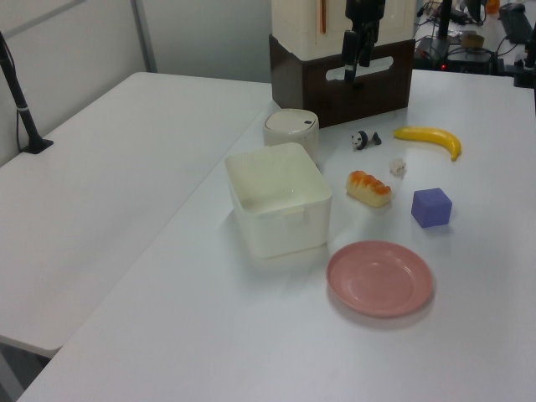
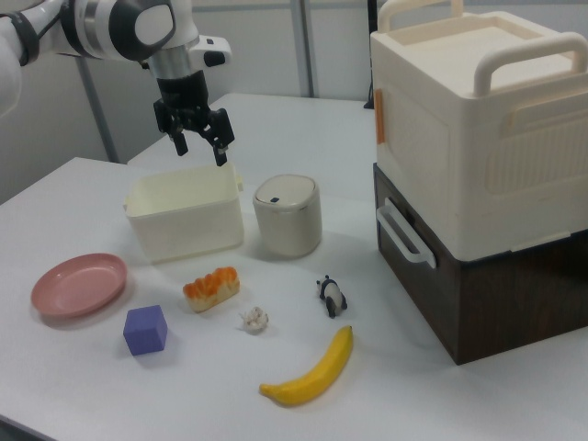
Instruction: Open the trash can
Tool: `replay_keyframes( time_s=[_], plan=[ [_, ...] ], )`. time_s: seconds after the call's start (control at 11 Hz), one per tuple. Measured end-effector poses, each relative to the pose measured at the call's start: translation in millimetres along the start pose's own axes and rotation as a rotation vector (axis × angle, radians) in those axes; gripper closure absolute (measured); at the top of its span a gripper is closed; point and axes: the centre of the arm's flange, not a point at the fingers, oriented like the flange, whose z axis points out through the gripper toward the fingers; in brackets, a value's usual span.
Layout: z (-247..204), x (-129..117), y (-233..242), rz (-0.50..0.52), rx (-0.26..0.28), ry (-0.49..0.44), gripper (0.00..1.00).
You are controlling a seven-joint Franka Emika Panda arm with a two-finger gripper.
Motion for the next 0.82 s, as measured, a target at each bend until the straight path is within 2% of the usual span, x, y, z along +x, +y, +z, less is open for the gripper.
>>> replay_keyframes(
  time_s=[0.09, 0.82],
  plan=[
    [2.9, -3.4, 0.5, 0.000, -0.002, -0.032, 0.00],
    [2.7, -2.7, 12.2, 0.019, -0.004, -0.031, 0.00]
  ],
)
